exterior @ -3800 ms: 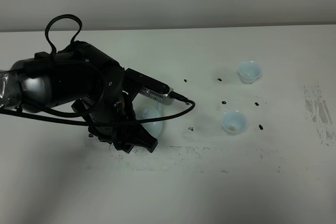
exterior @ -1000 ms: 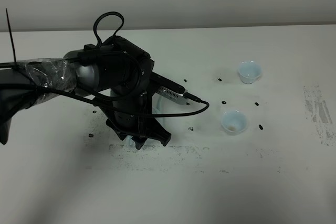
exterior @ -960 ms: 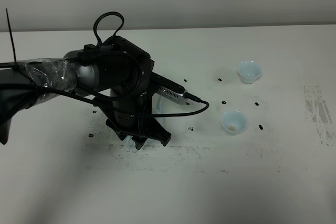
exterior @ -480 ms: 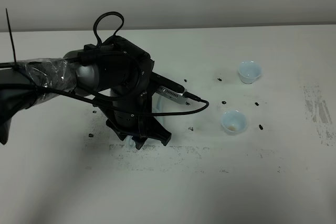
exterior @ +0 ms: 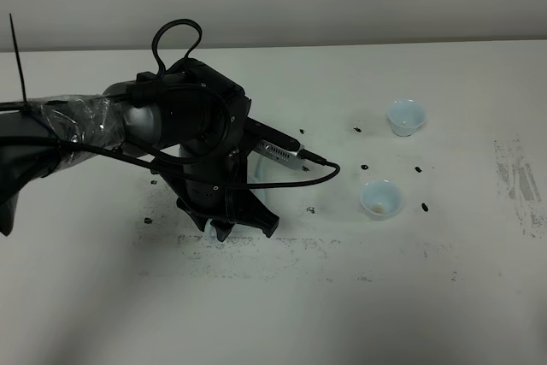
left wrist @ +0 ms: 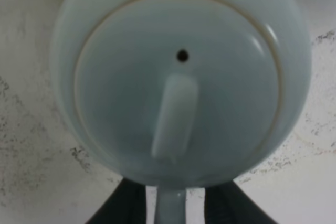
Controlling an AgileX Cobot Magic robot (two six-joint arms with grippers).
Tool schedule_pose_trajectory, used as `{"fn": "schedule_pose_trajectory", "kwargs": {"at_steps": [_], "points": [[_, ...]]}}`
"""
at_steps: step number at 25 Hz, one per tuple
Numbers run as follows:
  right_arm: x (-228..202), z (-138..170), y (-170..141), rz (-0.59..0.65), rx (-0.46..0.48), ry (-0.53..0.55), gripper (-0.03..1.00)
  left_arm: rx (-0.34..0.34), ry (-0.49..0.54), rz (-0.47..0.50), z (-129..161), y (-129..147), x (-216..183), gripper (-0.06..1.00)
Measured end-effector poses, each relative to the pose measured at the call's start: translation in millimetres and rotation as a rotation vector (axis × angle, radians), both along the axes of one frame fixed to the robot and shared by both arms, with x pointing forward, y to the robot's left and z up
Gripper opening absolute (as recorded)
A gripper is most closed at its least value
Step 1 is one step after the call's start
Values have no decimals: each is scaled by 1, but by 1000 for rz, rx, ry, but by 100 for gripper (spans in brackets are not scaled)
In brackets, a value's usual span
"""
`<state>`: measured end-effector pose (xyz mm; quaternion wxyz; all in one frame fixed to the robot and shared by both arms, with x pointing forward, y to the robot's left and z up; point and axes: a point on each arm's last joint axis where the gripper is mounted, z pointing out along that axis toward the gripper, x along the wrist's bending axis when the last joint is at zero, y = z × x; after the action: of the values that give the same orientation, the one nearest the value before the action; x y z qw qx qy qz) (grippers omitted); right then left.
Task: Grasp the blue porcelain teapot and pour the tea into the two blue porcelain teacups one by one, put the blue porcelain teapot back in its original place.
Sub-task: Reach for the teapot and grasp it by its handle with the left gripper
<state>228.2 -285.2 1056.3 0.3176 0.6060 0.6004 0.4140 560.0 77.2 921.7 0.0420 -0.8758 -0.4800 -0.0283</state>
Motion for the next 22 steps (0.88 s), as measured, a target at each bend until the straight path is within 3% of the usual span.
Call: {"fn": "schedule_pose_trajectory", "kwargs": {"at_steps": [22], "points": [[0,0,0,0,1,0,41,21,26,3,-7,-2,3,28]]}}
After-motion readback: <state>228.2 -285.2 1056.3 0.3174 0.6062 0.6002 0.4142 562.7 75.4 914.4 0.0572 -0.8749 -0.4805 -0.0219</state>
